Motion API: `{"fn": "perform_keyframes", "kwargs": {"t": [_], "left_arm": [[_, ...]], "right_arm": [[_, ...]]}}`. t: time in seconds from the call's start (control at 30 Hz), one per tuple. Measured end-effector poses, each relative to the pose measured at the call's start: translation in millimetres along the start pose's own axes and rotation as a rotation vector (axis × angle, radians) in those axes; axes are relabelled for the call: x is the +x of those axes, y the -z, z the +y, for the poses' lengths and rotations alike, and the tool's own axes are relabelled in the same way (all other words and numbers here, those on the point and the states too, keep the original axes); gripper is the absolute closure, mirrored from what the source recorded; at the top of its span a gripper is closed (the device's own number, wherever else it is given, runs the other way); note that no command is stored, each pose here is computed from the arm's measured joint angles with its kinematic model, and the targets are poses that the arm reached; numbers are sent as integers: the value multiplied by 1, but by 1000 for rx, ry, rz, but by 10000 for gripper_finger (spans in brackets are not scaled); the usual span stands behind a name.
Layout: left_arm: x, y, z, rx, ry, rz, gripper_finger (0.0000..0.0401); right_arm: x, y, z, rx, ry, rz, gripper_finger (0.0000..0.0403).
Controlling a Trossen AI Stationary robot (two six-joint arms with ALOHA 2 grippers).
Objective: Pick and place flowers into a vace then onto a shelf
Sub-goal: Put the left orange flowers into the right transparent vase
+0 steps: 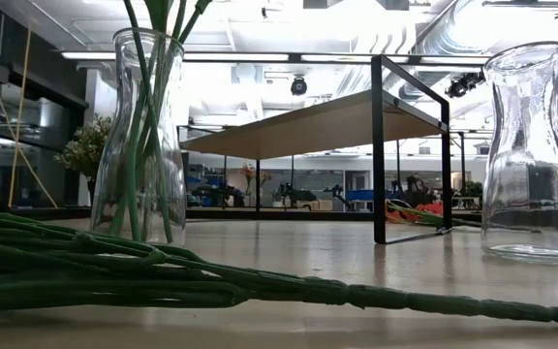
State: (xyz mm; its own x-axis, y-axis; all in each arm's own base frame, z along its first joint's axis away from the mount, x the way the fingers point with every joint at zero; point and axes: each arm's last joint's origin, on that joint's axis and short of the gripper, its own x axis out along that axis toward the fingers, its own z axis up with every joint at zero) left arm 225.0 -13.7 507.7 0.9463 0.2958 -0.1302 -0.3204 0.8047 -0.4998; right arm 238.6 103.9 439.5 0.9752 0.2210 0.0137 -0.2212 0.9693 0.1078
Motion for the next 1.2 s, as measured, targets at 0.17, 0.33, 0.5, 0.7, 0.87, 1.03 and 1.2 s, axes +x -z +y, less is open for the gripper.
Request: {"fn": "perform_keyframes", "kwargs": {"t": [0.17,0.33,0.5,0.7,0.87,1.03,1.2], "left_arm": [[22,1,-14,16,83,3,366],[35,7,-30,44,156,-8,366],[38,16,-46,66,217,-19,366],[39,27,-60,70,246,-22,366],[44,33,-66,81,251,-39,366],[53,38,-73,90,272,-67,366],[61,45,-74,99,262,-52,366]], "right_arm": [[3,-3,-15,4,-17,-13,237],[4,-5,-30,44,-25,-12,237],[5,-6,-42,75,-45,-9,236],[7,-7,-49,88,-60,-16,197],[10,-8,-54,92,-62,-37,161],[21,-2,-60,94,-69,-22,154],[28,-1,-60,90,-101,-55,157]]}}
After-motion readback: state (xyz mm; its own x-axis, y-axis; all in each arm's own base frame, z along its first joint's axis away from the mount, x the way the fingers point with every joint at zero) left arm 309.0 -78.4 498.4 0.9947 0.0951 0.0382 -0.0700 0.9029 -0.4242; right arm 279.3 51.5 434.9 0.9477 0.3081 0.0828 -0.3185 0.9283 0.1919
